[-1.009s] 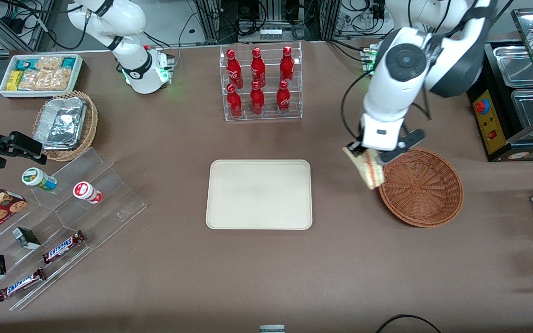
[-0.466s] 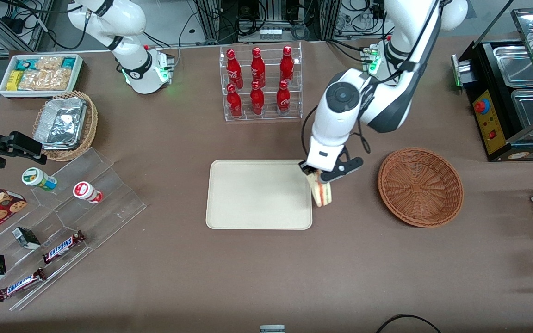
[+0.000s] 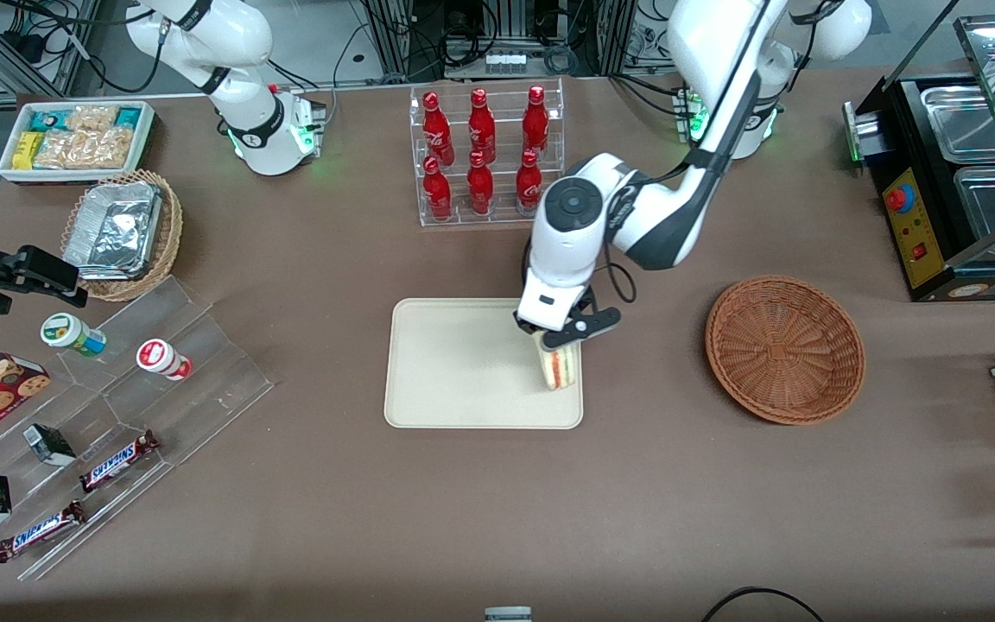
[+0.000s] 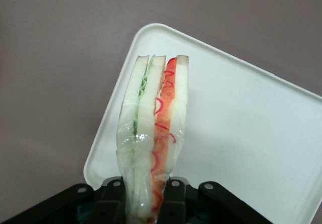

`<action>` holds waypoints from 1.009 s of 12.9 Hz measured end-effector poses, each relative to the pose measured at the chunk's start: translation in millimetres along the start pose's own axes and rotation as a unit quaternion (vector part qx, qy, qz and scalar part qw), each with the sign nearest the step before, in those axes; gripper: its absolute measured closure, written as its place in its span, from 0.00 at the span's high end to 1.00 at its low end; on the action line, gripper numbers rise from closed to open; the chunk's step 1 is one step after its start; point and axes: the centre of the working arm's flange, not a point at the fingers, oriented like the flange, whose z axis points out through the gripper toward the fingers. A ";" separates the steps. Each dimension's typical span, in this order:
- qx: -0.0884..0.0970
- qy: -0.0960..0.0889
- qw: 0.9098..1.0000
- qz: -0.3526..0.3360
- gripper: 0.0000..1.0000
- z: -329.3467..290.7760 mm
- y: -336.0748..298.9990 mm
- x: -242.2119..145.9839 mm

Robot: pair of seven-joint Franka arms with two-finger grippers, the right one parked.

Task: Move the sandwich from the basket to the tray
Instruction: 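Lower the held sandwich onto the middle of the white tray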

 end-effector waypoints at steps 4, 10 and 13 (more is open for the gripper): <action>0.025 0.013 0.995 0.096 0.19 19.3 1.0 -4.4; 0.027 0.006 0.988 0.150 0.19 47.5 14.5 -20.4; 0.030 0.002 0.986 0.163 0.19 64.2 26.5 -36.4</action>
